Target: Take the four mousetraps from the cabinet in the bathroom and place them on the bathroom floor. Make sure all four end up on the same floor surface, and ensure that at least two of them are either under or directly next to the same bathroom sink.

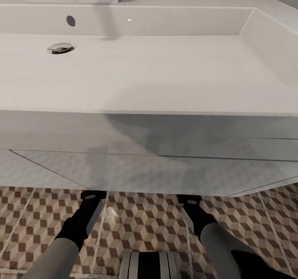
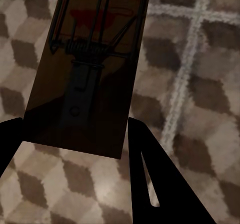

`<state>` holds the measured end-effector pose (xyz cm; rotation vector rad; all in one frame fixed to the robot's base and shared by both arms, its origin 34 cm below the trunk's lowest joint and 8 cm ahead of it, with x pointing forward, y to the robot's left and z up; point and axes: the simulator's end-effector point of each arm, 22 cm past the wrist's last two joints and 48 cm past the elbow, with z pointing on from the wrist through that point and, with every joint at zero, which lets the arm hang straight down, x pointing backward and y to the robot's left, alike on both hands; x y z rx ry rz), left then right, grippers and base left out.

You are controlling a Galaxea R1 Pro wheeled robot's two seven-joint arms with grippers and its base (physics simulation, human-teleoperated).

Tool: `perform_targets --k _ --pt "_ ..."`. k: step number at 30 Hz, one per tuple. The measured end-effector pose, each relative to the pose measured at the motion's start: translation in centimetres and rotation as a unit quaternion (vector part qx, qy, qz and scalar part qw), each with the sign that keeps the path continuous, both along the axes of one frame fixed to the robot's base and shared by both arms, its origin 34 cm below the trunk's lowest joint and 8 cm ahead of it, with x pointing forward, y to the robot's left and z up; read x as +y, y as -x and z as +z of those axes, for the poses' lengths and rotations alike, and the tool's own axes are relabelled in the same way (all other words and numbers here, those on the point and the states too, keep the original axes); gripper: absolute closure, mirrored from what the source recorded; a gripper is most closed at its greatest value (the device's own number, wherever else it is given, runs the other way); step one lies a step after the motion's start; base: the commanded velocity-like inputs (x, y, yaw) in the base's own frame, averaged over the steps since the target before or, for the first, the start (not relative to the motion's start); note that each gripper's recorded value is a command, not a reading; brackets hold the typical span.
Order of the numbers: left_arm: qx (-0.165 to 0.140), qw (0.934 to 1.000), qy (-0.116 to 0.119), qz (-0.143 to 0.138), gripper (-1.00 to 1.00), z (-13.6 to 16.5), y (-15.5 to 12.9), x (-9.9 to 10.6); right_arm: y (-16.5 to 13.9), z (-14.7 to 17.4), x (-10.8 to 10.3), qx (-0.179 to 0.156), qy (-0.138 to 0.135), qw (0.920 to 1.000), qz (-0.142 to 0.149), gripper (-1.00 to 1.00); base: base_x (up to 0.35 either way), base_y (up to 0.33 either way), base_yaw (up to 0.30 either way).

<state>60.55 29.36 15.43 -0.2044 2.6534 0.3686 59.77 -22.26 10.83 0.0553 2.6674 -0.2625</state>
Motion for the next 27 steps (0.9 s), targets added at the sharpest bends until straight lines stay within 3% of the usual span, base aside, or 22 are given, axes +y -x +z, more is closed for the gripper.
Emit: perform_targets --k 5,10,13,18,27 --pt "-0.009 1.0 0.004 0.001 1.0 0.5 -1.4 -0.3 -0.5 0.1 -3.1 -0.018 0.011 0.9998 -0.002 1.0 0.0 0.0 0.0" --pt "0.021 0.9998 0.007 -0.005 1.0 -1.2 -0.8 -1.1 -0.7 0.1 -4.3 -0.024 0.012 0.9997 -0.001 1.0 0.0 0.0 0.0" --pt "0.032 0.9995 0.007 -0.007 1.0 -2.0 -0.6 -1.3 -0.8 0.1 -4.5 -0.026 0.012 0.9996 -0.001 1.0 0.0 0.0 0.0" --pt "0.017 0.9998 0.007 -0.005 1.0 -2.3 -1.4 -1.4 -1.2 0.4 -4.6 -0.036 0.012 0.9993 -0.001 1.0 0.0 0.0 0.0" --pt "0.016 0.9998 0.012 -0.007 1.0 -2.6 -1.6 -2.2 -1.3 0.4 -4.6 -0.039 0.011 0.9992 -0.001 1.0 0.0 0.0 0.0"
